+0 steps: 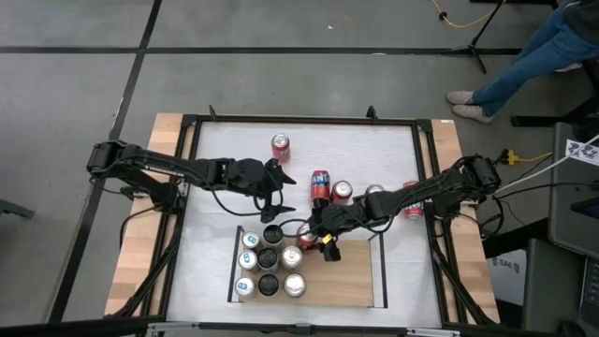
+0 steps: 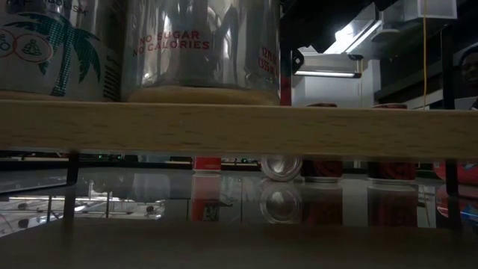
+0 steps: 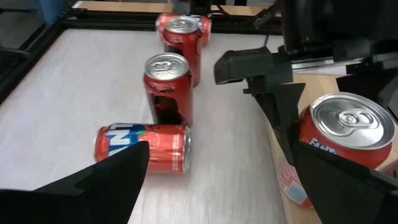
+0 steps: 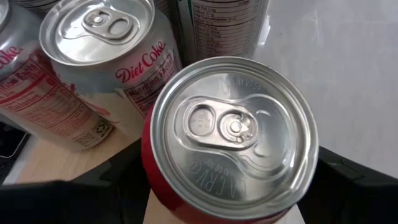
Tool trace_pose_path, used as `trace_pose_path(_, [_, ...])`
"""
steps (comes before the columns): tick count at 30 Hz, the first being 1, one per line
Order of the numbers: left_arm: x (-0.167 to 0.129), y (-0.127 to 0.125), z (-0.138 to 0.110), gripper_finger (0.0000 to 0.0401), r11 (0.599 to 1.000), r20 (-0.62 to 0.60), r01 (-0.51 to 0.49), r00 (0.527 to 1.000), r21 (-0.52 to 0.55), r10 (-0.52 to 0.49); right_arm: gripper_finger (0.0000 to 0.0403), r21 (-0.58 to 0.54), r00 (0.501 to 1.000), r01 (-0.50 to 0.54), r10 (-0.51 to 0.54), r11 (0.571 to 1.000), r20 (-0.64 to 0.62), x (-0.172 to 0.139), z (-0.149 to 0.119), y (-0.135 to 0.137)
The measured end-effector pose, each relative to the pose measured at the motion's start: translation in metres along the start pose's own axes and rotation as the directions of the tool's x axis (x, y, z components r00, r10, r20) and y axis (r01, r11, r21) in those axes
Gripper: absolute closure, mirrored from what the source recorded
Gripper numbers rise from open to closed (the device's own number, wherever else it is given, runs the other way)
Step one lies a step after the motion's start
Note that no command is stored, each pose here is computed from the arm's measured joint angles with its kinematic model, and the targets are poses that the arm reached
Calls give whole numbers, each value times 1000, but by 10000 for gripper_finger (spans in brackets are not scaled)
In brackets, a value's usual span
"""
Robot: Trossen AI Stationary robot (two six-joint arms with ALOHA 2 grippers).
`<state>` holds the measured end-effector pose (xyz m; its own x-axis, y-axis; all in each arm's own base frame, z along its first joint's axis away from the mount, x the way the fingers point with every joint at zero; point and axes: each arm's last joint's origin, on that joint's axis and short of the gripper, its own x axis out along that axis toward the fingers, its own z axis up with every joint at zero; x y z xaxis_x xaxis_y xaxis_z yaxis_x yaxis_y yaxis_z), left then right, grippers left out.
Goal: Place canned beverage on shelf
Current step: Put the red soda can on the shelf aligned with the silver soda can
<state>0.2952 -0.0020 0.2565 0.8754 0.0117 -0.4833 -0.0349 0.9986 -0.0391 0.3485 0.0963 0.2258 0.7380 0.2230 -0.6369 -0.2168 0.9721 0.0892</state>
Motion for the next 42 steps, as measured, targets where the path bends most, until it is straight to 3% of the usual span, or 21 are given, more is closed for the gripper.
trace_pose_path(4, [2, -1, -1, 14, 999, -8, 38, 999, 6, -38, 109, 0, 1000, 0, 0, 1000, 2, 0, 0, 0])
trace_pose_path(24, [2, -1, -1, 14, 999, -9, 40, 999, 6, -40, 107, 0, 1000, 0, 0, 1000, 4, 0, 0, 0])
trace_pose_path(34, [2, -1, -2, 14, 999, -9, 39, 999, 6, -39, 32, -1, 1000, -2, 2, 1000, 15, 0, 2, 0])
trace_pose_path(42, [2, -1, -2, 14, 999, -9, 39, 999, 6, -39, 20, -1, 1000, -1, 1, 1000, 9, 0, 1, 0])
